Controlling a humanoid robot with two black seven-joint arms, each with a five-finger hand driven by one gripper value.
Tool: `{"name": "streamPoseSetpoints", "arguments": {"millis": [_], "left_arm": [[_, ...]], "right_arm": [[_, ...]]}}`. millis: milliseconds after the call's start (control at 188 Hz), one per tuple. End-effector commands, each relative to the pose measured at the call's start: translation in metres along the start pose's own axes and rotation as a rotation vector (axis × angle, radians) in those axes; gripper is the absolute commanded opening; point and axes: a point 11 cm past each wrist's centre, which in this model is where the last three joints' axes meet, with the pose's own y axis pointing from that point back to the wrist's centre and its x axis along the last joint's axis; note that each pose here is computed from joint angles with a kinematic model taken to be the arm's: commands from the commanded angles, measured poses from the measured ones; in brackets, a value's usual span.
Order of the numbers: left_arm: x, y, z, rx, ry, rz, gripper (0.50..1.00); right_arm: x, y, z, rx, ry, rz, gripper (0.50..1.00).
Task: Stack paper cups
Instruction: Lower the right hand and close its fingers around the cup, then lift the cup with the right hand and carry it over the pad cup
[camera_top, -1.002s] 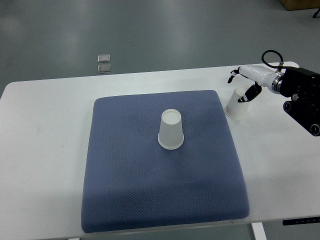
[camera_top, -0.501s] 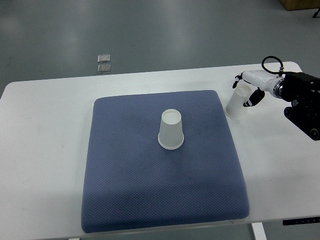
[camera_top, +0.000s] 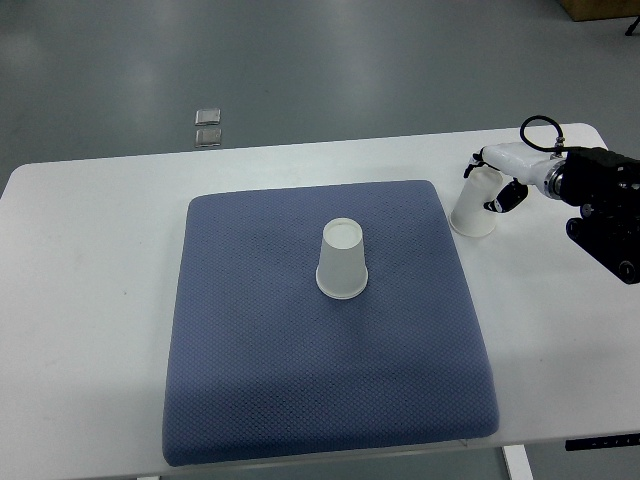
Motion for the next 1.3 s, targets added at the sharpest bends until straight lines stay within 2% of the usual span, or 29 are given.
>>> {"name": "streamPoseSetpoints", "arguments": {"millis": [0,176,293,549,703,815,874,879,895,1034,1295], "left_arm": [[0.0,0.0,0.001,-0.001,-0.001,0.0,1.0],[0.0,0.0,0.0,0.0,0.0,0.001,1.0],[0.0,0.0,0.001,-0.001,0.001,0.0,1.0],[0.0,0.0,0.0,0.0,0.001,0.001,1.0],[0.0,0.0,0.0,0.0,0.0,0.0,1.0],[0.0,0.0,0.0,0.0,0.0,0.0,1.0],[0.0,0.0,0.0,0.0,0.0,0.001,1.0],[0.0,0.0,0.0,0.0,0.0,0.001,1.0],[0.0,0.0,0.0,0.0,0.0,0.001,1.0],[0.0,0.0,0.001,-0.001,-0.001,0.0,1.0],[0.0,0.0,0.0,0.0,0.0,0.0,1.0]], "right_arm": [[0.001,0.001,0.003,-0.006,0.001,0.003,0.613],[0.017,0.003,0.003,0.002,-0.004,0.034,0.509],[0.04,0.01,-0.003,0.037,0.003,0.072,0.509],[0.12,0.043,-0.056,0.263,-0.082,0.134,0.5],[0.137,0.061,-0.096,0.393,-0.057,0.147,0.5],[0.141,0.071,-0.123,0.48,-0.06,0.141,0.5],[0.141,0.071,-0.123,0.48,-0.06,0.14,0.5],[0.139,0.078,-0.139,0.532,-0.056,0.112,0.5],[0.138,0.08,-0.146,0.555,-0.052,0.098,0.5],[0.129,0.095,-0.179,0.673,-0.028,0.025,0.5],[0.116,0.096,-0.197,0.716,-0.005,-0.037,0.5]]}}
